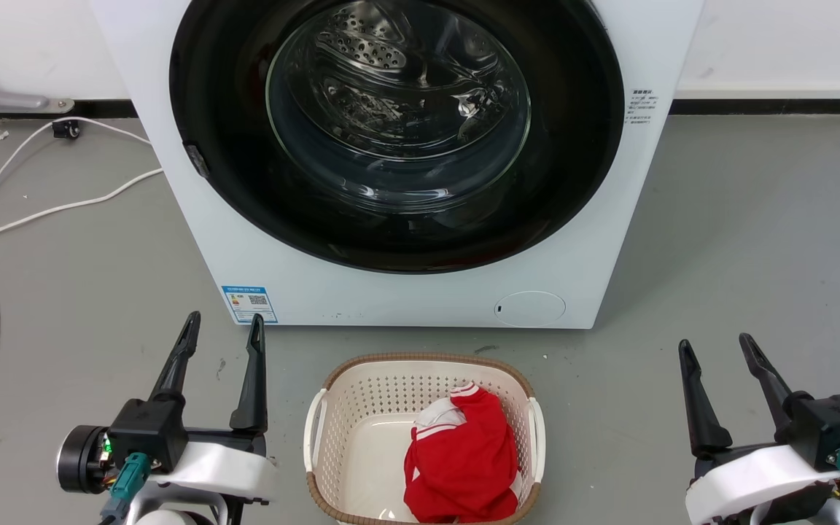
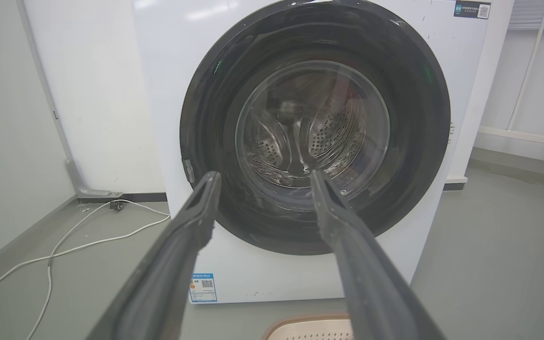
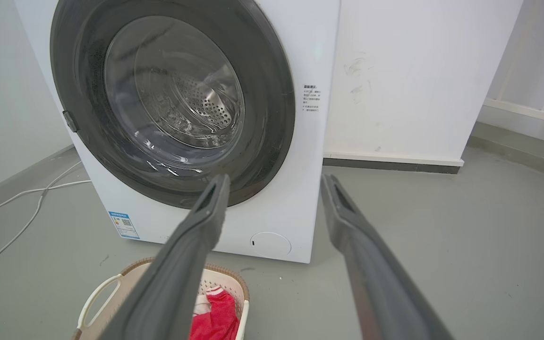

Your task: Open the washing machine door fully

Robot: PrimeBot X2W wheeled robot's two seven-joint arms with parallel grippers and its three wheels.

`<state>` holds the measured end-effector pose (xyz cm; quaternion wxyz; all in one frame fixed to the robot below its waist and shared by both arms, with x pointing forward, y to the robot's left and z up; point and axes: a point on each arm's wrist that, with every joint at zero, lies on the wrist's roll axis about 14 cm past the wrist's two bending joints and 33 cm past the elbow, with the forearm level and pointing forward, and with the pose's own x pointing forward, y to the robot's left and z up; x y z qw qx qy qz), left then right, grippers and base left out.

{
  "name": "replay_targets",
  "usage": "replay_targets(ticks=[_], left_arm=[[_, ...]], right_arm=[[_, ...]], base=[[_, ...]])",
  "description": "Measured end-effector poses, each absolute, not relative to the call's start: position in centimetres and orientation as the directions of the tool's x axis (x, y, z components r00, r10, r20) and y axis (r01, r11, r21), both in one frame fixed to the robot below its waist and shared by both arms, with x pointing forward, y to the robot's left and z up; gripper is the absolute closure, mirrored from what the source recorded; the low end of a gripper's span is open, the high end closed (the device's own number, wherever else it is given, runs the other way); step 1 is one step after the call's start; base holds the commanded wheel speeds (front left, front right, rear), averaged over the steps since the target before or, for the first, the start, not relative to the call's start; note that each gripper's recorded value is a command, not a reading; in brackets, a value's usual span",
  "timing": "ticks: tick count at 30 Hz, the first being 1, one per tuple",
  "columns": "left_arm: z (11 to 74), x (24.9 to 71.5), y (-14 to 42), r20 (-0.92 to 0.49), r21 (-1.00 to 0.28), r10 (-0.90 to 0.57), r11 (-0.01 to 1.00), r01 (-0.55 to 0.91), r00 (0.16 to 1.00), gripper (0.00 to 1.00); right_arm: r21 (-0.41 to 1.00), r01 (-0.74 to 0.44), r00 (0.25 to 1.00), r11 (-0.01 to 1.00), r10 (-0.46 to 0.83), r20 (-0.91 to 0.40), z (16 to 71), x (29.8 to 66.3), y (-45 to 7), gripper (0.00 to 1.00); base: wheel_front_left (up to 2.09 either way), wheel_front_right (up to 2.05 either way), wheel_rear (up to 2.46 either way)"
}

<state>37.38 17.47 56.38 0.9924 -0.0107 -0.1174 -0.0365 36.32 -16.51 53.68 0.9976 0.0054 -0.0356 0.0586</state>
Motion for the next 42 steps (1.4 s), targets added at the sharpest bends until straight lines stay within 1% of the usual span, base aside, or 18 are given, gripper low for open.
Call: replay_targets(ticks=[16,38,39,40,41,42], left_arm=[[56.5,36.9,17.8,0.254,0.05,-0.058,0.998,0.047,0.965,0.0],[55.9,37.0,18.1,0.24,0.036,-0.043,0.999,0.036,0.97,0.0],[55.9,37.0,18.1,0.24,0.035,-0.043,0.999,0.036,0.97,0.0],[55.9,37.0,18.1,0.239,0.034,-0.044,0.999,0.037,0.97,0.0],[55.9,37.0,18.1,0.238,0.033,-0.044,0.999,0.037,0.97,0.0],[55.8,37.0,18.2,0.238,0.032,-0.043,0.999,0.037,0.97,0.0]], right_arm=[[-0.052,-0.108,0.99,0.993,0.112,0.081,53.9,36.2,-16.8,0.0],[-0.033,-0.101,0.993,0.994,0.103,0.052,52.9,36.1,-17.0,0.0],[-0.029,-0.1,0.994,0.995,0.101,0.05,52.8,36.1,-17.1,0.13],[-0.019,-0.098,0.994,0.995,0.099,0.049,52.8,36.1,-17.1,0.73],[-0.014,-0.098,0.994,0.995,0.098,0.05,52.8,36.1,-17.2,0.93],[-0.01,-0.097,0.994,0.995,0.098,0.051,52.8,36.1,-17.2,1.0]], base=[[0.0,0.0,0.0],[0.0,0.0,0.0],[0.0,0.0,0.0],[0.0,0.0,0.0],[0.0,0.0,0.0],[0.0,0.0,0.0]])
